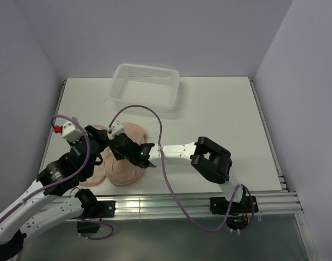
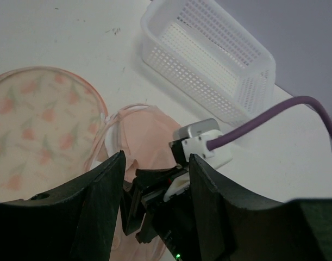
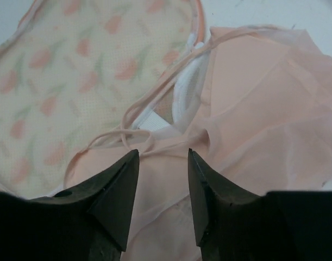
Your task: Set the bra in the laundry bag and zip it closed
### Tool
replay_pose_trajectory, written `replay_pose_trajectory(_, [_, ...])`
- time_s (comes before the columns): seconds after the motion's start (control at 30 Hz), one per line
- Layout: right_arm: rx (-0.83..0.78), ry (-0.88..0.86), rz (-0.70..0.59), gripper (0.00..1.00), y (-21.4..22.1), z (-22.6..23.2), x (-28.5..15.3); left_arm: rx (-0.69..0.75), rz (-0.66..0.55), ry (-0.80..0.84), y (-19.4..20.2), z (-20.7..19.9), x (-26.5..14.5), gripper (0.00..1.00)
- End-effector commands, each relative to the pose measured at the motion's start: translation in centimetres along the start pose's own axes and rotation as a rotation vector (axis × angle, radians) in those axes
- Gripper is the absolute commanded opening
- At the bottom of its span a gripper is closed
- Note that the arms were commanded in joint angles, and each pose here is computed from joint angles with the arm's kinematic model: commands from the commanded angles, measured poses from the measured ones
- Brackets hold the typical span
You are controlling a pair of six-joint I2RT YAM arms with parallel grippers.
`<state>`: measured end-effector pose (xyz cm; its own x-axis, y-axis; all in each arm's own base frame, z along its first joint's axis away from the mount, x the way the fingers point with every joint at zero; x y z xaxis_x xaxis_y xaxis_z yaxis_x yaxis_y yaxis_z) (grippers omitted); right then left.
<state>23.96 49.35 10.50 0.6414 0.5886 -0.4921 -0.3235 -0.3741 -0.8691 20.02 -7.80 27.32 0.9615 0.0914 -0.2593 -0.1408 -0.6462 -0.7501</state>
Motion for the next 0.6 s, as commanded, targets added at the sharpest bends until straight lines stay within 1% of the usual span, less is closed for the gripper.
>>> replay_pose_trajectory(0.0, [0.106, -0.018, -0.089, 0.52, -3.2, -0.4, -2.0, -0.033, -0.060, -0.024, -1.4, -0.5, 0.6, 0.57])
replay_pose_trajectory(0.03, [0.133, -0.040, -0.092, 0.53, -3.0, -0.3, -2.7, -0.032, -0.071, -0.051, -1.7, -0.1, 1.1, 0.56])
replay_pose_trajectory(0.07, [0.145, -0.047, -0.090, 0.54, -2.8, -0.3, -3.1, -0.052, -0.065, -0.027, -1.9, -0.8, 1.3, 0.56])
replay_pose_trajectory(0.13, [0.186, -0.060, -0.095, 0.54, -2.2, -0.7, -4.5, -0.021, -0.079, -0.057, -2.2, -0.1, 2.7, 0.57])
replay_pose_trajectory(0.17, [0.199, -0.071, -0.100, 0.54, -2.1, -0.8, -5.0, -0.020, -0.037, -0.027, -1.9, -0.6, 3.1, 0.56])
replay_pose_trajectory(0.2, [0.212, -0.078, -0.107, 0.54, -2.0, -0.9, -5.6, -0.012, -0.026, -0.017, -2.0, -0.8, 3.8, 0.57])
replay_pose_trajectory(0.23, [0.232, -0.086, -0.122, 0.54, -1.9, -1.2, -6.8, -0.012, -0.030, -0.077, -2.6, 0.5, 5.4, 0.57])
replay_pose_trajectory(0.27, [0.237, -0.093, -0.130, 0.53, -2.0, -1.3, -7.4, -0.010, -0.007, -0.086, -2.6, 0.9, 6.3, 0.56])
replay_pose_trajectory(0.3, [0.241, -0.104, -0.133, 0.53, -1.9, -1.3, -7.9, -0.009, 0.055, -0.072, -1.8, 1.2, 6.9, 0.55])
replay_pose_trajectory(0.33, [0.244, -0.118, -0.137, 0.53, -1.9, -1.2, -9.0, -0.034, 0.056, -0.146, -2.4, 3.4, 8.3, 0.54])
replay_pose_trajectory(0.37, [0.244, -0.124, -0.134, 0.53, -1.9, -1.2, -9.5, -0.053, 0.084, -0.152, -2.4, 4.2, 8.7, 0.52])
replay_pose_trajectory(0.4, [0.243, -0.130, -0.122, 0.53, -1.3, -1.1, -10.1, -0.064, 0.156, -0.131, -1.2, 4.9, 8.9, 0.50])
replay_pose_trajectory(0.43, [0.254, -0.151, -0.131, 0.53, -1.7, -0.7, -11.5, -0.086, 0.144, -0.190, -1.8, 6.9, 9.4, 0.49])
replay_pose_trajectory(0.5, [0.256, -0.177, -0.143, 0.53, -1.8, -0.7, -13.7, -0.106, 0.139, -0.296, -2.3, 10.9, 9.6, 0.42])
replay_pose_trajectory(0.53, [0.248, -0.199, -0.140, 0.53, -1.6, -0.1, -14.8, -0.118, 0.187, -0.313, -1.5, 11.8, 9.4, 0.40])
replay_pose_trajectory(0.57, [0.242, -0.208, -0.136, 0.53, -1.4, -0.1, -15.6, -0.124, 0.194, -0.347, -1.5, 13.0, 9.3, 0.39])
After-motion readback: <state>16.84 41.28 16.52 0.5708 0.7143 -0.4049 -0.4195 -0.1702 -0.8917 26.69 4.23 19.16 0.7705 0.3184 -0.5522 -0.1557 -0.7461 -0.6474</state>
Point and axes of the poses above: each gripper's point midway between its finger pads, its own x axis out along the fingers, its own z axis along the line the jaws close on, y = z × x, the point moved 2 cm from there along -x, back along the fingers, and after that the axes turned 8 degrees about -x, right-handed, at the moved point
